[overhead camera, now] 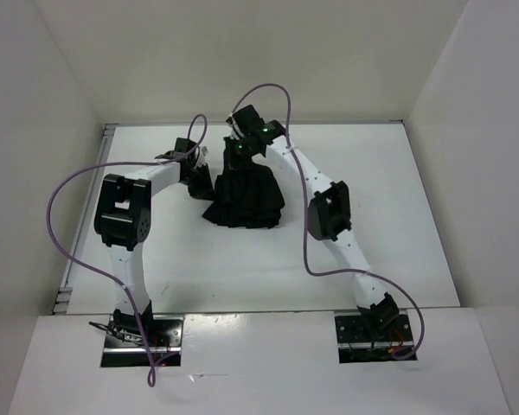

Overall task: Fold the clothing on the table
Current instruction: Fold the skirt

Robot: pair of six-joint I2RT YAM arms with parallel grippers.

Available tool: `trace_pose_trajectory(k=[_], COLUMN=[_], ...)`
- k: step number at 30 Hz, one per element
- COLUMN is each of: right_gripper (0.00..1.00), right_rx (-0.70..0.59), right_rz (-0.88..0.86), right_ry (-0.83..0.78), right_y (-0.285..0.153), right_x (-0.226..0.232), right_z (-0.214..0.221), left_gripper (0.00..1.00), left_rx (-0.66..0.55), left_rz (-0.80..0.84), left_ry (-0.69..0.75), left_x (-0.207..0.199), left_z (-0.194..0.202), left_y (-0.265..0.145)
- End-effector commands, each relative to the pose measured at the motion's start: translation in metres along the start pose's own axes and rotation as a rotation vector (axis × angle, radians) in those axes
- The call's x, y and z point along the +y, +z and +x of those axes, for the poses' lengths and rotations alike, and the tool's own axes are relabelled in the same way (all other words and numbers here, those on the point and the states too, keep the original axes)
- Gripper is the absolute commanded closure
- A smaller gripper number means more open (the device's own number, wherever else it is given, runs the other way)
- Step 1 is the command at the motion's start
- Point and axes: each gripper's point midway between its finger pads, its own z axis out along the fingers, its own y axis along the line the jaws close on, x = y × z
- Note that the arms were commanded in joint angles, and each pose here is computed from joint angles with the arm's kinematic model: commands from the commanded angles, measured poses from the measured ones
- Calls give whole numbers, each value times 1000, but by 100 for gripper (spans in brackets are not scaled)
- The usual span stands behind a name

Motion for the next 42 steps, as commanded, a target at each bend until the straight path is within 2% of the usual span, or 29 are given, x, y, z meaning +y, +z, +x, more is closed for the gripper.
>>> trace_pose_trajectory(k=[1, 2, 3, 4, 5, 6, 10, 15, 16, 17, 18, 22, 23, 24, 26, 30, 32, 38, 42], right_gripper=[92, 56, 45, 43, 42, 42, 41, 41, 41, 41, 40, 37, 37, 37, 37, 38, 39, 39, 39], right_rx=[6, -3, 3, 25, -28, -31, -280, -445, -422, -471, -476, -385, -395, -330, -310, -192, -135, -106, -140], right_rz=[-18, -50, -71, -60, -65, -51, 125, 357, 407, 443, 474, 705, 749, 801, 853, 1036, 1057, 865, 731], right_ry=[-20, -17, -19, 1, -17, -15, -30, 22, 26, 30, 33, 28, 26, 19, 19, -32, -80, -97, -138], right_y=[-2, -5, -3, 5, -16, -12, -88, -165, -165, -191, -199, -205, -217, -205, -214, -214, -216, -215, -223], right_x=[33, 41, 44, 38, 47, 44, 48, 34, 24, 24, 19, -29, -35, -49, -60, -103, -116, -105, -84], right_z=[2, -1, 0, 6, -5, -5, -51, -64, -58, -61, -59, -24, -20, 0, 14, 64, 85, 118, 116], left_gripper=[84, 84, 84, 84, 84, 84, 84, 84, 84, 84, 84, 84, 84, 82, 82, 82, 82, 84, 84], left_rx=[37, 37, 47, 32, 17, -6, -109, -248, -262, -299, -312, -308, -292, -269, -249, -167, -117, 20, 110], left_rz=[-20, -19, -23, -22, -20, -32, -55, -115, -126, -115, -111, 59, 105, 152, 234, 154, 87, 4, 44], left_ry=[12, 21, 18, 14, 11, 2, -4, 42, 43, 63, 67, 181, 212, 228, 268, 208, 178, 104, 76], left_x=[10, 10, 11, 11, 12, 15, 18, 11, 11, 3, 1, -55, -68, -79, -100, -72, -48, -2, -5], left_z=[13, 13, 15, 9, 5, -2, -29, -57, -58, -65, -66, -65, -65, -60, -56, -41, -28, 16, 44], left_y=[-6, -6, -6, -12, -17, -27, -62, -118, -125, -139, -144, -159, -156, -150, -138, -89, -63, -5, 13])
